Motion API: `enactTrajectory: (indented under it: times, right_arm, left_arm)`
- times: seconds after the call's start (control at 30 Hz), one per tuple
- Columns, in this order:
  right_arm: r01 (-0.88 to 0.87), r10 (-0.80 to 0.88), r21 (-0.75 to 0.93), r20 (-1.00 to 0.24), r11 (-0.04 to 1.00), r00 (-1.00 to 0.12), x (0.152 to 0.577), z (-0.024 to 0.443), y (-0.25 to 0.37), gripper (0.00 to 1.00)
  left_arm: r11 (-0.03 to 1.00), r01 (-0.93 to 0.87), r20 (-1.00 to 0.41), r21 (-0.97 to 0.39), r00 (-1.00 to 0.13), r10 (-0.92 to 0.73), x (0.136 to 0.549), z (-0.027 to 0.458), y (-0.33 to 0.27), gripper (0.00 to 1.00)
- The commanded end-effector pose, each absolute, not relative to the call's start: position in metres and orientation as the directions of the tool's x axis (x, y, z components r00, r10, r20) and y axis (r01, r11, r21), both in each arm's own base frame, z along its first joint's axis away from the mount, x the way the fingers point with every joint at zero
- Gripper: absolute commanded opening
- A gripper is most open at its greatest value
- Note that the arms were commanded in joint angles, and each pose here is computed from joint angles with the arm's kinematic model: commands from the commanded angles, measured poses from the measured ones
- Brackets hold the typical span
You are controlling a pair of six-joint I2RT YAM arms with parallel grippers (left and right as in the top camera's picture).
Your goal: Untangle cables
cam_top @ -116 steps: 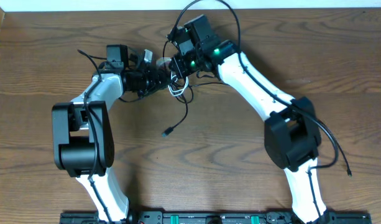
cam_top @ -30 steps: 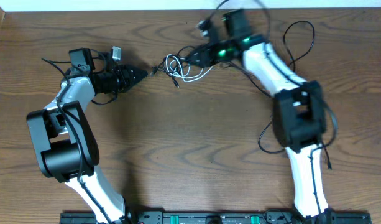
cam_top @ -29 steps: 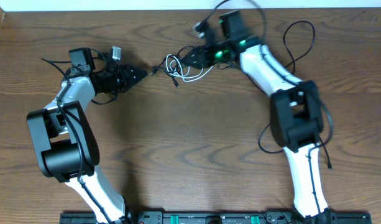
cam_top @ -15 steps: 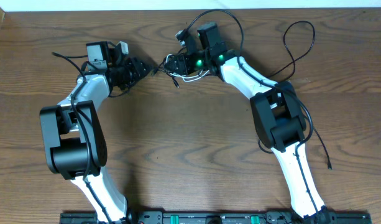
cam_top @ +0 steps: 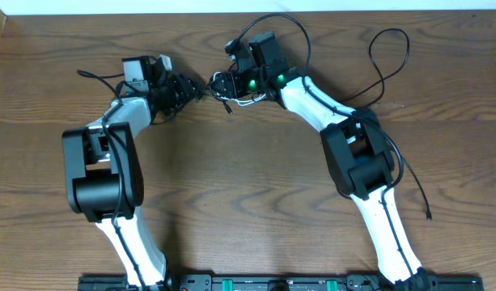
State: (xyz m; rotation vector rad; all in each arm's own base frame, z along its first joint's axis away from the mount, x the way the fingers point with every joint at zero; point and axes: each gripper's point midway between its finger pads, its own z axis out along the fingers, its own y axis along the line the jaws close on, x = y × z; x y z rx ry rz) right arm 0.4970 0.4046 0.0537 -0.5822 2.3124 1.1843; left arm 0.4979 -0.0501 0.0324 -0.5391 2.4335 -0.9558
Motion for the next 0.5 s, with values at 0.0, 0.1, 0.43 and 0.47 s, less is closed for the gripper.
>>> enactTrajectory:
  times: [0.0,0.1,0.43,0.47]
  right_arm:
    - [-0.565,-0.160,0.623,-0.584,0.542,-0.796,0.491,0.052,0.418,0.37]
    - [-0.564,-0.159,0.616,-0.585,0.551,-0.795,0.491,0.050,0.419,0.35]
    - [-0.564,-0.167,0.615,-0.581,0.551,-0.797,0.487,0.047,0.422,0.29]
    - [-0.564,-0.168,0.616,-0.580,0.550,-0.797,0.486,0.047,0.422,0.29]
  left_arm:
    - [0.670,-0.199,-0.264,-0.715,-0.811,-0.522,0.500,0.031,-0.058,0.47]
    - [0.672,-0.193,-0.263,-0.715,-0.816,-0.515,0.500,0.030,-0.063,0.47]
    - [0.671,-0.209,-0.241,-0.711,-0.824,-0.513,0.496,0.022,-0.065,0.29]
    - [0.671,-0.214,-0.236,-0.710,-0.826,-0.513,0.495,0.020,-0.065,0.22]
